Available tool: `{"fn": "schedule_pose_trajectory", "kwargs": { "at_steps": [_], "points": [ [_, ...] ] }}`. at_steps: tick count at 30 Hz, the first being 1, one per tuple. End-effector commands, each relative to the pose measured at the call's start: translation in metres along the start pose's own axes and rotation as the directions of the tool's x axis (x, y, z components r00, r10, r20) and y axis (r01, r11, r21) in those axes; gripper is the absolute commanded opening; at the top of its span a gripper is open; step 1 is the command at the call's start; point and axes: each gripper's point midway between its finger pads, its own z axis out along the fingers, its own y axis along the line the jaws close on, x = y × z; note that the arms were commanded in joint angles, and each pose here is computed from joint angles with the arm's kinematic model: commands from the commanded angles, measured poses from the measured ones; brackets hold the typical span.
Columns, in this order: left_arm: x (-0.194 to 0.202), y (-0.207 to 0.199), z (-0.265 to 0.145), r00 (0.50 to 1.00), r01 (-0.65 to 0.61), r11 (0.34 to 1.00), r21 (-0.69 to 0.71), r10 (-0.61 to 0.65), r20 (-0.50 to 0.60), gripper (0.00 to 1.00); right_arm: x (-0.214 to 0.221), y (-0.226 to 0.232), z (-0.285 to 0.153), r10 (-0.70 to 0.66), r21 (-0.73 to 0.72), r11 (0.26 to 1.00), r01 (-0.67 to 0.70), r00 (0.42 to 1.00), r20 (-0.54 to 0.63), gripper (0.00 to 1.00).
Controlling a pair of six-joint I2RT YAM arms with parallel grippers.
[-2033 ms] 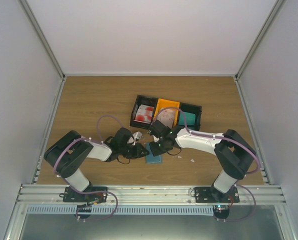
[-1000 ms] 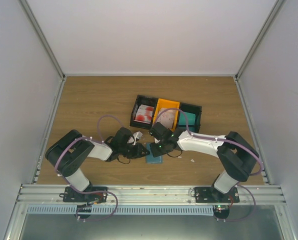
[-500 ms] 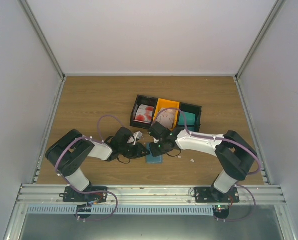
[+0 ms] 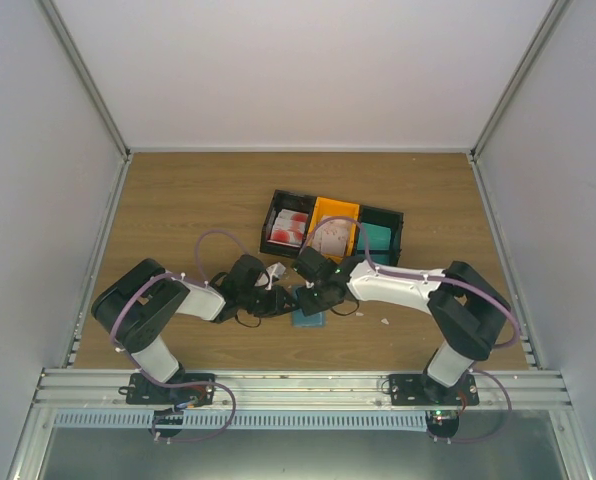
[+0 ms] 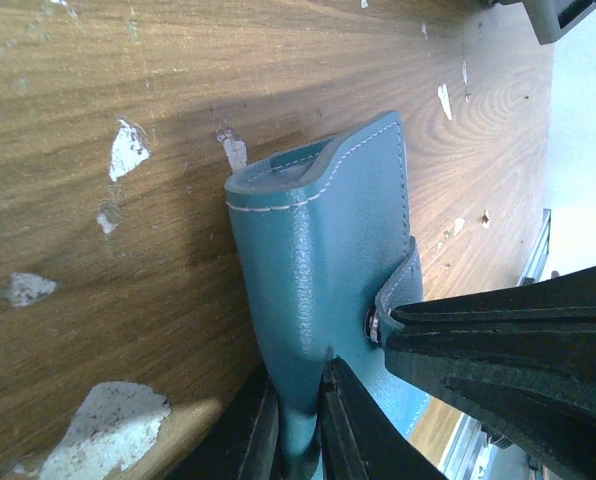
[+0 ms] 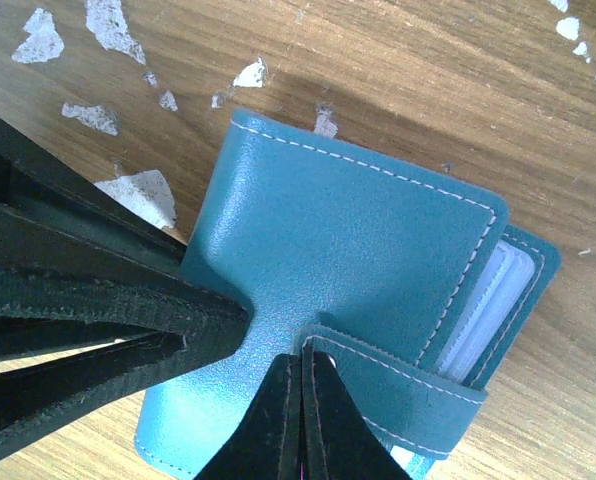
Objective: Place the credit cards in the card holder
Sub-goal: Close the card holder at the center of the board, then reset both arms
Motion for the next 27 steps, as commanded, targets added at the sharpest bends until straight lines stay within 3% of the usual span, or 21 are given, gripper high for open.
{"fn": "schedule_pose_trajectory", "kwargs": {
  "at_steps": [1,4,9,14,18,22,27],
  "points": [
    [0.017,0.024,0.014,0.999,-0.001,0.995,-0.097,-0.003,-0.046,0.15,0.077,0.002,0.050,-0.008,-0.022,1.000,0.002,0.957,-0.289,0.01],
    [0.015,0.019,0.012,0.999,-0.008,0.996,-0.092,0.004,-0.042,0.20,0.047,0.006,0.032,0.008,-0.030,0.999,-0.014,0.983,-0.186,0.04],
    [0.001,0.003,0.001,0.999,-0.045,0.994,-0.098,0.045,-0.001,0.34,-0.003,0.010,-0.018,0.034,-0.050,0.998,-0.033,0.999,0.021,0.30],
    [-0.022,-0.021,-0.030,0.988,-0.094,0.985,-0.146,0.110,0.108,0.54,-0.022,-0.013,-0.071,0.094,0.004,0.995,-0.097,0.976,0.198,0.43],
    [-0.039,-0.040,-0.066,0.961,-0.126,0.970,-0.205,0.171,0.219,0.72,-0.025,-0.048,-0.119,0.137,0.088,0.980,-0.179,0.924,0.356,0.56],
    [-0.055,-0.070,-0.116,0.902,-0.172,0.953,-0.249,0.254,0.348,0.97,-0.019,-0.079,-0.169,0.143,0.155,0.956,-0.250,0.856,0.497,0.69],
    [-0.062,-0.112,-0.190,0.787,-0.227,0.937,-0.266,0.338,0.516,0.99,-0.006,-0.108,-0.226,0.151,0.167,0.930,-0.327,0.754,0.639,0.95]
  ]
}}
